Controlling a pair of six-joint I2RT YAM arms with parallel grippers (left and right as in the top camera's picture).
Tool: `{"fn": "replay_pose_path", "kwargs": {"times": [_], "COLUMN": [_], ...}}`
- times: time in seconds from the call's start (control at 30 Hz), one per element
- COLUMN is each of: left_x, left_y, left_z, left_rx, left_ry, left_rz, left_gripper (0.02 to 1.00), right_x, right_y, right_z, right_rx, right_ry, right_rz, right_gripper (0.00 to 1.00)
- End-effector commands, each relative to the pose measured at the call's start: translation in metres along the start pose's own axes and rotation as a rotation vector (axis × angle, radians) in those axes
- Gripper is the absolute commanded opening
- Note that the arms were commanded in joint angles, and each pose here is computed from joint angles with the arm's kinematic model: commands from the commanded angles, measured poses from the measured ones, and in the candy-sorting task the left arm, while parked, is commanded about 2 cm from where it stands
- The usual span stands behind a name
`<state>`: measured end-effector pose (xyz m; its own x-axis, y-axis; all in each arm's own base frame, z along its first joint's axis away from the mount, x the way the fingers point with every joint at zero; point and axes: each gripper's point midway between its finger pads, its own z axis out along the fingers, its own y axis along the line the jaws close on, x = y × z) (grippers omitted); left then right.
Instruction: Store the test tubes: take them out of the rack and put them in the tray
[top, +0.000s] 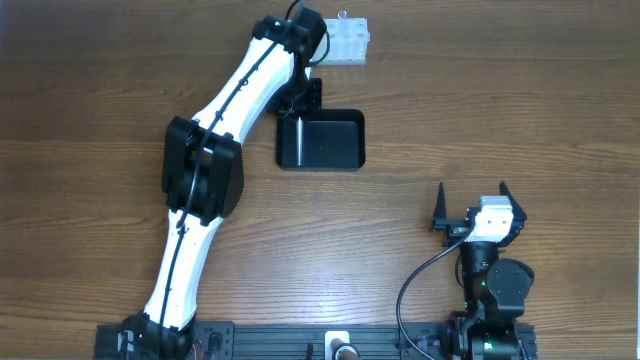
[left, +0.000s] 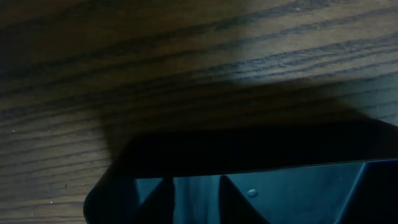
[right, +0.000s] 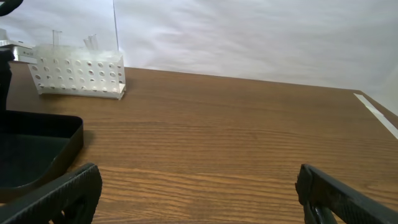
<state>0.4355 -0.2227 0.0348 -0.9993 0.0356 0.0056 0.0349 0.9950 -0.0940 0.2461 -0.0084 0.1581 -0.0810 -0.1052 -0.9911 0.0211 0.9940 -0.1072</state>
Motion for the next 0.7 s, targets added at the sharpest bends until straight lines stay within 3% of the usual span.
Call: {"fn": "replay_pose_path", "kwargs": {"times": [0.03,0.27,0.5,0.7], "left_x": [-0.007,-0.007,-0.015,-0.050], "left_y": [0.000,-0.001,-0.012,-0.029], "left_z": [0.002,-0.001,-0.047,-0.110], "left_rx": [-0.004,-0.003,0.025,0.092], "left_ry": [-0.019,-0.019,-0.086,-0.310], "left_rz": [0.011,0.011,0.024,0.039], "left_gripper": [0.270,0.272,0.270,0.395], "right_x": [0.001,0.001,0.001,0.001], "right_y": [0.004,0.004,0.004,0.004], "right_z": [0.000,0.000,0.000,0.000], "right_rx": [-0.017,-0.018,-0.017,-0.017], "right_ry": [-0.005,-0.005,-0.005,-0.005], "right_rz": [0.002,0.002,0.002,0.002], "right_gripper": [0.991,0.991,0.991,0.993]}}
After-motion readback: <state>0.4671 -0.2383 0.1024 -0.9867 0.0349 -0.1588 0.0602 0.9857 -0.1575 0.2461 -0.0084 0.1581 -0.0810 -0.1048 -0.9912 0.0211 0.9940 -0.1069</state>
